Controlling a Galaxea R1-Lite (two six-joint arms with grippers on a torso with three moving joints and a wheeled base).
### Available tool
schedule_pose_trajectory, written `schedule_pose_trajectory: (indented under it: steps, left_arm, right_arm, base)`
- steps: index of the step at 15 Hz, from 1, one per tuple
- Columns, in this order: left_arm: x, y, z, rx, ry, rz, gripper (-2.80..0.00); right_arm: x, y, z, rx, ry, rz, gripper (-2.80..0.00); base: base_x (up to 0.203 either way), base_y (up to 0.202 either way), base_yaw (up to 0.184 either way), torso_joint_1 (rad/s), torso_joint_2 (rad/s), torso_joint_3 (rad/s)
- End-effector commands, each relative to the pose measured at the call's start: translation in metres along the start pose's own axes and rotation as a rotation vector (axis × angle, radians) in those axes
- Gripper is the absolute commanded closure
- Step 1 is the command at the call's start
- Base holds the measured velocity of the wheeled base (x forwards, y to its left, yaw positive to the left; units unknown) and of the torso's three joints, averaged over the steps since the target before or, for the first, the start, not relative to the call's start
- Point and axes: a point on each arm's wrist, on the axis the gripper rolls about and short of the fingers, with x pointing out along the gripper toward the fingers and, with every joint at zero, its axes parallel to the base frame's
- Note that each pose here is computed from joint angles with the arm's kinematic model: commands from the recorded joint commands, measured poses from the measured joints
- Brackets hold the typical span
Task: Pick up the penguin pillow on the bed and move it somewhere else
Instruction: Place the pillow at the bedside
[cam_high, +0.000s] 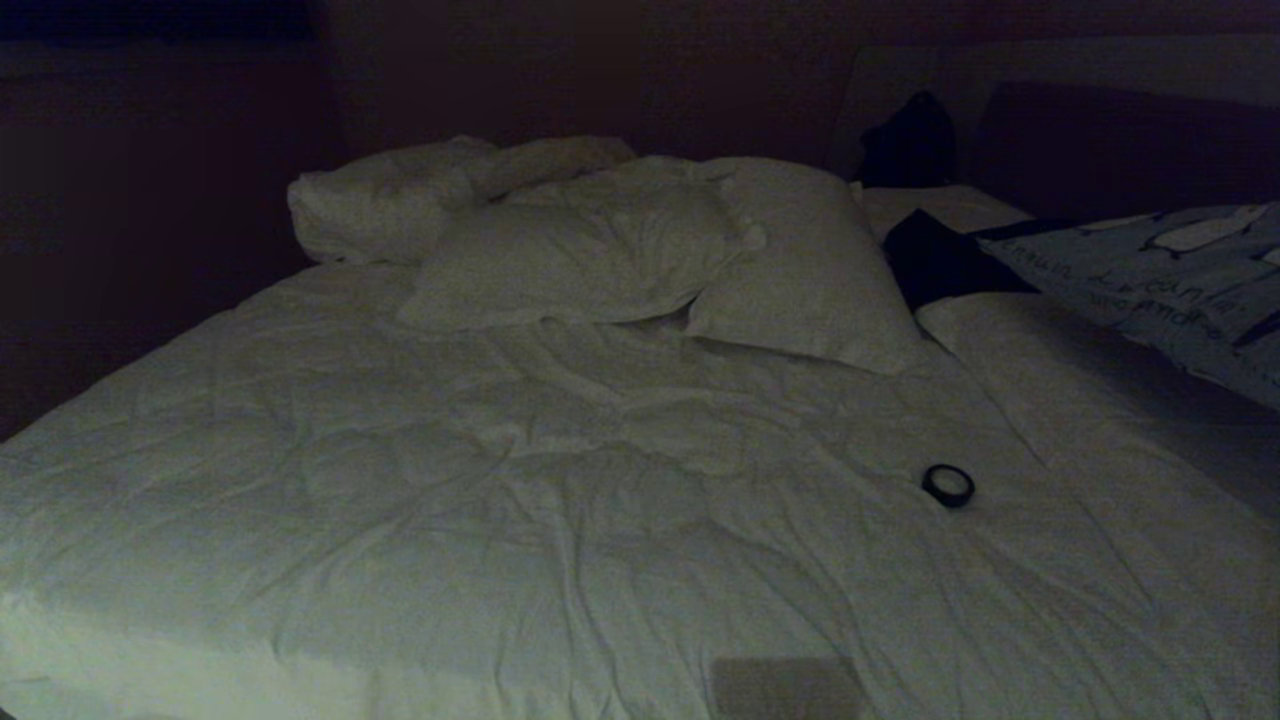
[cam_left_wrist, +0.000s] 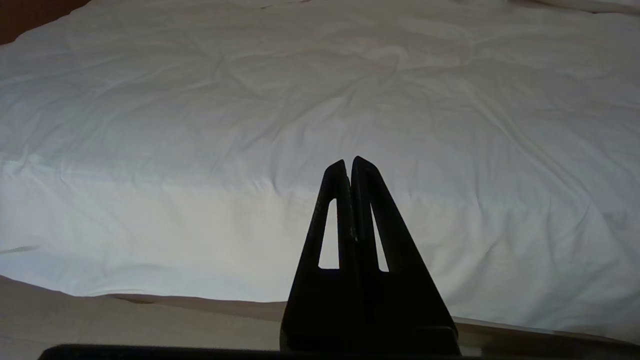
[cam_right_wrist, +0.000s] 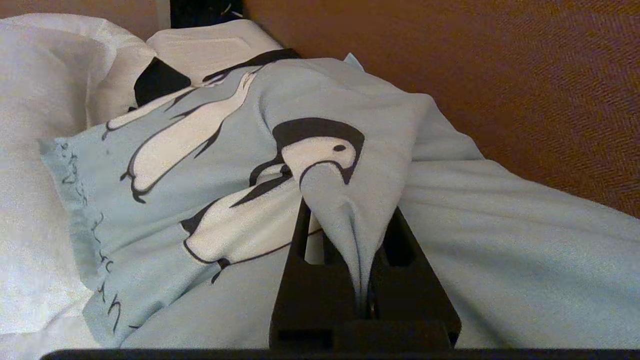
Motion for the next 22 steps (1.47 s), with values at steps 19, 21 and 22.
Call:
schedule_pose_trajectory:
  steps: [19,21,22]
  left_arm:
    - [0.000,0.000,0.000,0.000,0.001,-0.001,0.00]
    - [0.000,0.000,0.000,0.000,0.001,-0.001,0.00]
    - [0.000,0.000,0.000,0.000,0.001,0.000,0.00]
  right_arm:
    - [-0.002,0.000,-0.005,-0.082,0.133,-0.116,0.00]
    - [-0.001,0.000,-0.009,-0.084,0.141,-0.114,0.00]
    - [-0.001,0.000,-0.010,-0.085,0.144,-0.114,0.00]
  base:
    - [0.000,0.000,0.000,0.000,0.00,0.000]
    - [0.000,0.000,0.000,0.000,0.00,0.000]
    - [0.000,0.000,0.000,0.000,0.00,0.000]
